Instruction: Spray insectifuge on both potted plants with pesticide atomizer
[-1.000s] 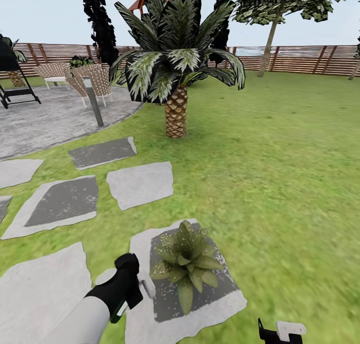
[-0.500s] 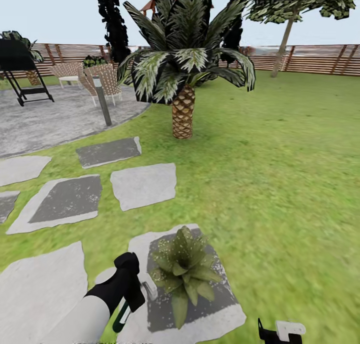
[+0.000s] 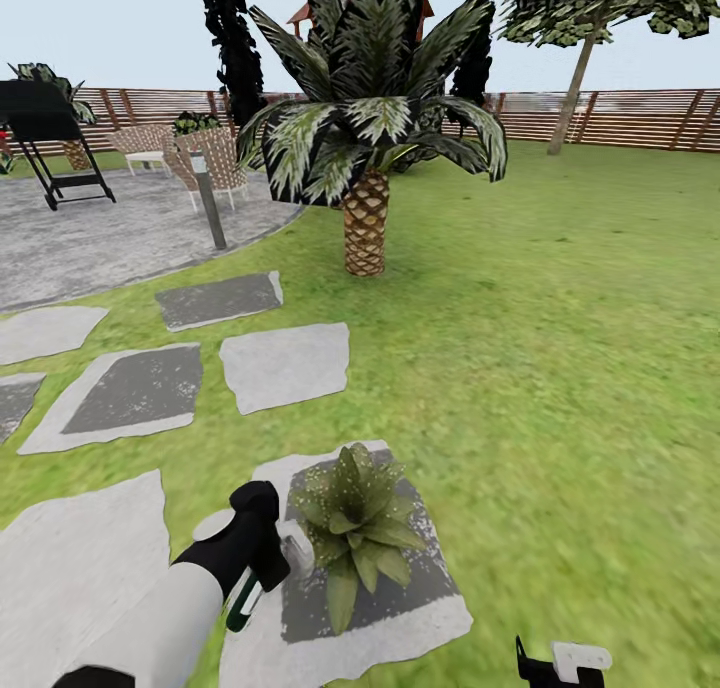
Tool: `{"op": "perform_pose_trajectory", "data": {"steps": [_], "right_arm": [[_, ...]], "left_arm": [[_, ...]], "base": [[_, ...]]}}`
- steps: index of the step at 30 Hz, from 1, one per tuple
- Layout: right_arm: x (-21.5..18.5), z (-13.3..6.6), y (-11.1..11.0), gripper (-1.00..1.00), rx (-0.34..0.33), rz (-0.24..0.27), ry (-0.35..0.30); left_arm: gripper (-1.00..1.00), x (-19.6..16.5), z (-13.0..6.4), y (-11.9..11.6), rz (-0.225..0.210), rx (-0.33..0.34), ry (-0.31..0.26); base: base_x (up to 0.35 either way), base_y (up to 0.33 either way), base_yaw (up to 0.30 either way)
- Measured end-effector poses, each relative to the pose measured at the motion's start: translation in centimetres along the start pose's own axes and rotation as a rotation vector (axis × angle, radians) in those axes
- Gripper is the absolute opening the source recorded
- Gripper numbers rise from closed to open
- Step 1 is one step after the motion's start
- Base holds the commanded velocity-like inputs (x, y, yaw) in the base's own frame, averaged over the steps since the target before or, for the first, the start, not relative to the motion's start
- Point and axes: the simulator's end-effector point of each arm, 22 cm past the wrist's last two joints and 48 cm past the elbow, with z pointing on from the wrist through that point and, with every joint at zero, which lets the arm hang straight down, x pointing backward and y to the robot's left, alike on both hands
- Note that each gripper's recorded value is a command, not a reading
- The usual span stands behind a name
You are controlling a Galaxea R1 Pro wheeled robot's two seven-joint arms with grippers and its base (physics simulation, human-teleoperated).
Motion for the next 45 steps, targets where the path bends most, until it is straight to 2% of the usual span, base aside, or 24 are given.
{"op": "perform_pose_trajectory", "data": {"steps": [2, 16, 22, 26, 37, 45], "right_arm": [[0.0, 0.0, 0.0, 1.0, 0.0, 0.0, 0.0], [0.0, 0.0, 0.0, 1.0, 0.0, 0.0, 0.0], [0.0, 0.0, 0.0, 1.0, 0.0, 0.0, 0.0], [0.0, 0.0, 0.0, 1.0, 0.0, 0.0, 0.0], [0.0, 0.0, 0.0, 1.0, 0.0, 0.0, 0.0], [0.0, 0.0, 0.0, 1.0, 0.0, 0.0, 0.0]], "left_arm": [[-1.0, -1.1, -1.2, 1.0, 0.001, -0.017, -0.018], [-1.0, -0.8, -0.8, 0.8, 0.004, -0.014, -0.009], [-1.0, 1.3, 1.7, -1.8, 0.008, 0.047, 0.053], [-1.0, 2.3, 2.6, -2.6, 0.011, 0.068, 0.083], [-1.0, 2.5, 2.7, -2.7, 0.01, 0.071, 0.087], [-1.0, 2.0, 2.5, -2.9, 0.01, 0.074, 0.076]], "base": [[-0.001, 0.0, 0.0], [0.116, 0.104, 0.0], [0.003, 0.003, 0.149], [0.0, 0.0, 0.104], [0.189, 0.0, 0.005], [0.018, 0.0, 0.141]]}}
